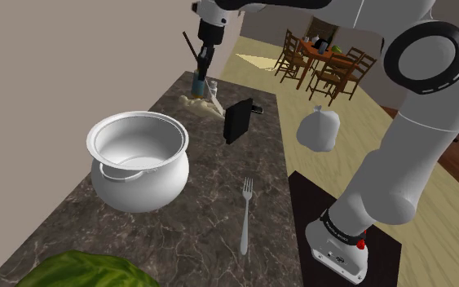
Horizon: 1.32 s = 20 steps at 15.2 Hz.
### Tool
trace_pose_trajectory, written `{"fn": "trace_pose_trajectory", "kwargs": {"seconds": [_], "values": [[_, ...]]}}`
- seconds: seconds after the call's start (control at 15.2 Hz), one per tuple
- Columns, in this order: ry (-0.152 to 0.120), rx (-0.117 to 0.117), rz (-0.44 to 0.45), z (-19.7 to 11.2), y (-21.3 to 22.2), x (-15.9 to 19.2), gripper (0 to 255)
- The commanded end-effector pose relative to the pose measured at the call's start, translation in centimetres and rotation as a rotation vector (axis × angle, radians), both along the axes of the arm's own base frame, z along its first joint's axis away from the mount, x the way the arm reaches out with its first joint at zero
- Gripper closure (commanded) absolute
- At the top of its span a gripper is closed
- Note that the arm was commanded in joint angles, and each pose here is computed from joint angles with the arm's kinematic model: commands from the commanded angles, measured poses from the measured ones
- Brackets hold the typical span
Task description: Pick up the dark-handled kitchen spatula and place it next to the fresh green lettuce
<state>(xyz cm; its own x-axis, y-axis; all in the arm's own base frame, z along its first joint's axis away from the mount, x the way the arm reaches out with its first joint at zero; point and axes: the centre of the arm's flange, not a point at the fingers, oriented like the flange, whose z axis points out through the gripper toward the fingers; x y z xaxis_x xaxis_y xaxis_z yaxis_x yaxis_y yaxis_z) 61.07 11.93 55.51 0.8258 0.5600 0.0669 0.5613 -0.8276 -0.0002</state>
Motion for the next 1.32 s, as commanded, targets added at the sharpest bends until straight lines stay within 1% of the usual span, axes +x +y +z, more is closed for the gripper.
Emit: {"fn": "trace_pose_trajectory", "kwargs": {"seconds": [0.0,0.26,1.25], "values": [[0.001,0.000,0.000,1.0,0.0,-0.1,255],[0.001,0.000,0.000,2.9,0.0,-0.1,255],[0.001,0.000,0.000,2.9,10.4,-17.0,255]]}}
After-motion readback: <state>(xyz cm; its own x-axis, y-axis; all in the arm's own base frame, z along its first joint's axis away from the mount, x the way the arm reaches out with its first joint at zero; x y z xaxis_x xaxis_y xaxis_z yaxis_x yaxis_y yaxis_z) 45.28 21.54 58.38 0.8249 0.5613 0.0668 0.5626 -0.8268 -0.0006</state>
